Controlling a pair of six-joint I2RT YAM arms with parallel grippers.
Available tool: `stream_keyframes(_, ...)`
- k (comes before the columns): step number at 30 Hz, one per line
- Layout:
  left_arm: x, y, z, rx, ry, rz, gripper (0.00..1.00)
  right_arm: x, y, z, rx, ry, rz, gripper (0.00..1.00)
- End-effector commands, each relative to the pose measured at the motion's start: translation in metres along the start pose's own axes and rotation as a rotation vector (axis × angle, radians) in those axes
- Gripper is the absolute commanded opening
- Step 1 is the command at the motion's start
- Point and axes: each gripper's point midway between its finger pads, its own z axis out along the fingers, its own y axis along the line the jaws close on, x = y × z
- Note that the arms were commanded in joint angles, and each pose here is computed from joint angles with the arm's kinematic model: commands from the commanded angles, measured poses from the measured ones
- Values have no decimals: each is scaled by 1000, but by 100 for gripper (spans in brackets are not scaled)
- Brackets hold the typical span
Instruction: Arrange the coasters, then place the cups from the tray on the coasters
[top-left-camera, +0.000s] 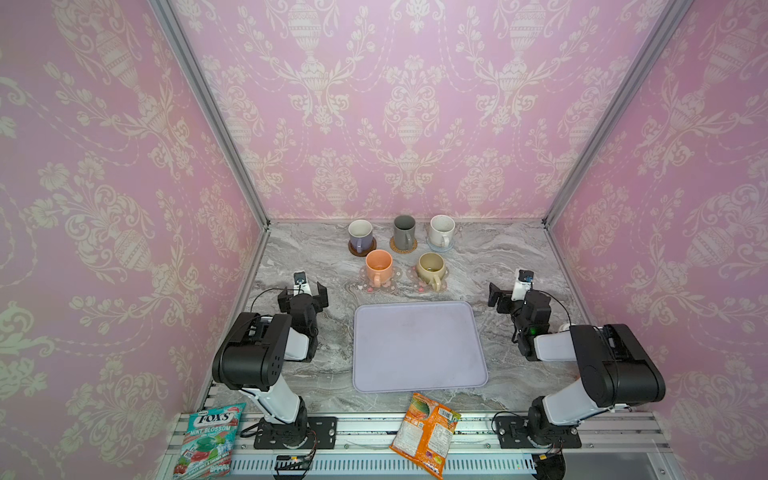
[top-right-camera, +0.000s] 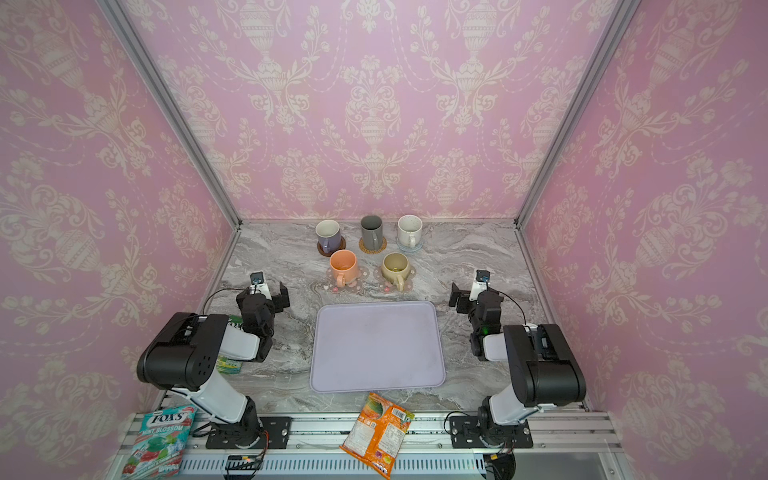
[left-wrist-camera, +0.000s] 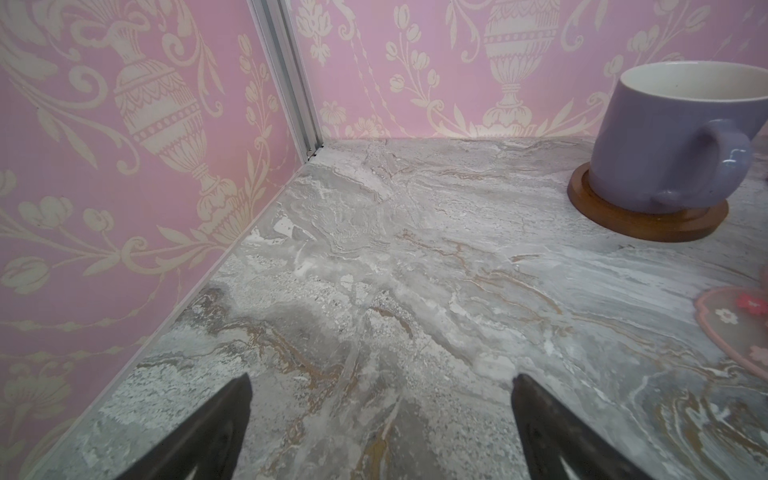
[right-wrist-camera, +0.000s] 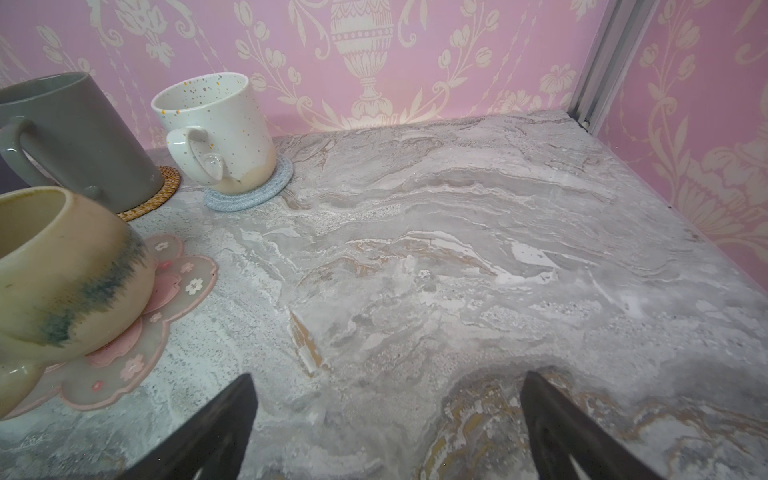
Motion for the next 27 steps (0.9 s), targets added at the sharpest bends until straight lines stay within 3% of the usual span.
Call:
stream_keyframes(1, 1, -1, 2, 19, 24, -23, 99, -5, 4, 3, -10, -5, -21, 100)
stream_keyframes(27, 1, -1, 2, 23, 22, -18, 99, -5, 4, 3, -9, -6, -22, 100)
